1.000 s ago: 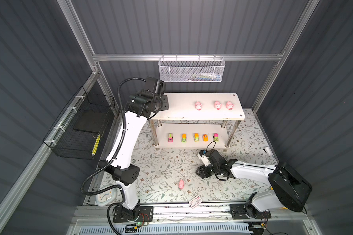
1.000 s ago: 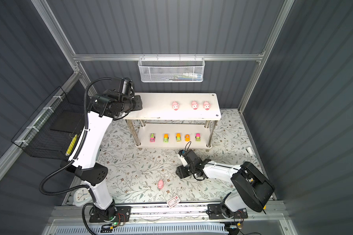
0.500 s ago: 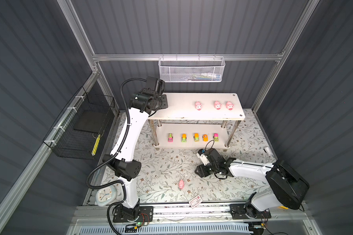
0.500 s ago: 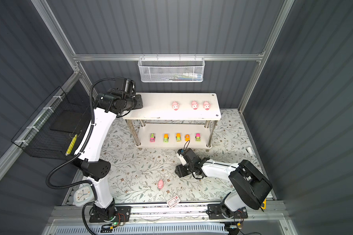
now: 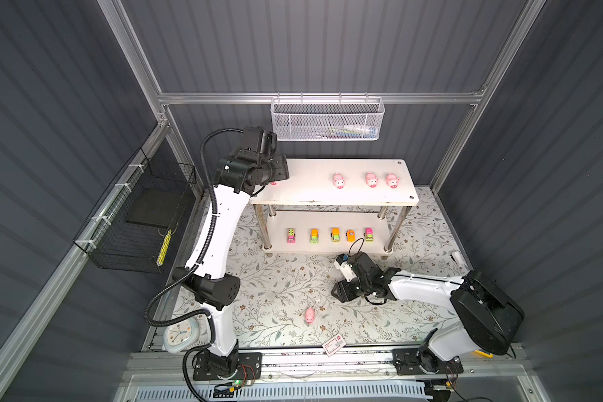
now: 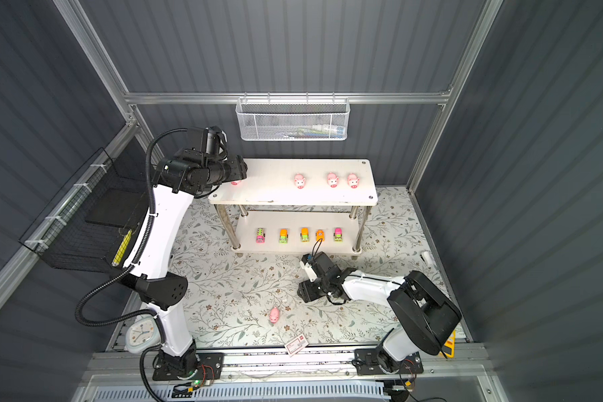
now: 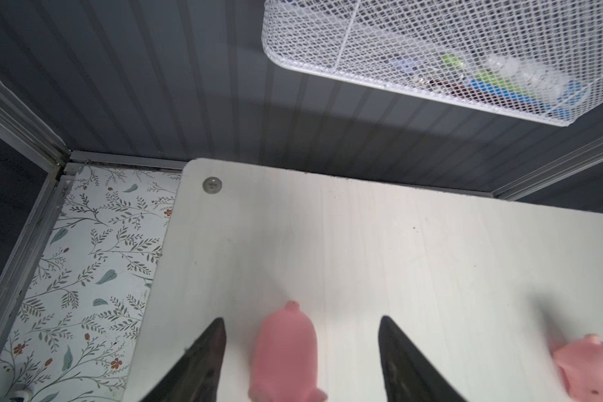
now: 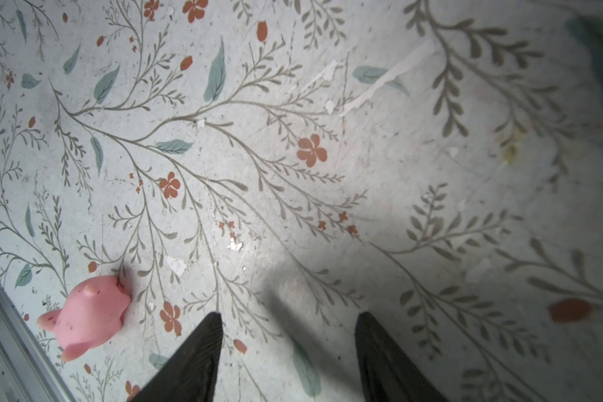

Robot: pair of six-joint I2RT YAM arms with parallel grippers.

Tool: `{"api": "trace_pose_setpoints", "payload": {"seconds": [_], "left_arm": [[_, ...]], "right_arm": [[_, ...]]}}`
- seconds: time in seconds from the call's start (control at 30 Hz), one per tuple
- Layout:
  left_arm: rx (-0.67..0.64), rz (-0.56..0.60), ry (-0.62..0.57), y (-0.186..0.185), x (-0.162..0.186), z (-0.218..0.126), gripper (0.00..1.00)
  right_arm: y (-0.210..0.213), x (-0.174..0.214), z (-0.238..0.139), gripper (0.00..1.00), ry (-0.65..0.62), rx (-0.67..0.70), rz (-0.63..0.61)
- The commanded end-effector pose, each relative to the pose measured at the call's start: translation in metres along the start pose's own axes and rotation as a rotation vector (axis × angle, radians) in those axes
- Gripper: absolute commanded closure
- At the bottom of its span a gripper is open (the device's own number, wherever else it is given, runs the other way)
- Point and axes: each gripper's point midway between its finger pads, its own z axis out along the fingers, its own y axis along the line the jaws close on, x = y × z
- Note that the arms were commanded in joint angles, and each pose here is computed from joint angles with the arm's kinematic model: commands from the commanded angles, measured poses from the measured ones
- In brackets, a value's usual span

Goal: Place and organize the plastic toys onto the shelf
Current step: 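Lower the pig onto the shelf top's far end, open left gripper, then move the left gripper down to the last pink pig on the table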

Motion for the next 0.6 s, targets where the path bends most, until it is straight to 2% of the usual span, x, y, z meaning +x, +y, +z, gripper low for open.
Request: {"api": "trace_pose_setpoints", "payload": {"seconds": [0.0,0.1,0.23,0.4,0.57], "left_arm": [[0.092,0.003,-0.142,-0.008,-0.029,-0.065,0.3],[0.137,-0.015,-0.184,-0.009,-0.026,-0.092,0.3],[0.165,-0.036,-0.181,-0.001,-0.003,-0.117,0.31],[0.164,-0.065,-0.151,0.014,0.034,-0.139,0.28],[0.16,-0.094,-0.061,0.029,0.084,-0.15,0.27]], "right_arm": [[-0.003,0.002,-0.001,0.36,0.011,0.014,0.0],[-0.005,0.0,-0.004,0.36,-0.002,0.025,0.005],[-0.006,-0.004,-0.008,0.36,-0.025,0.037,0.01],[-0.007,-0.006,-0.012,0.36,-0.037,0.047,0.021],[-0.012,-0.005,-0.012,0.36,-0.033,0.055,0.038]]}}
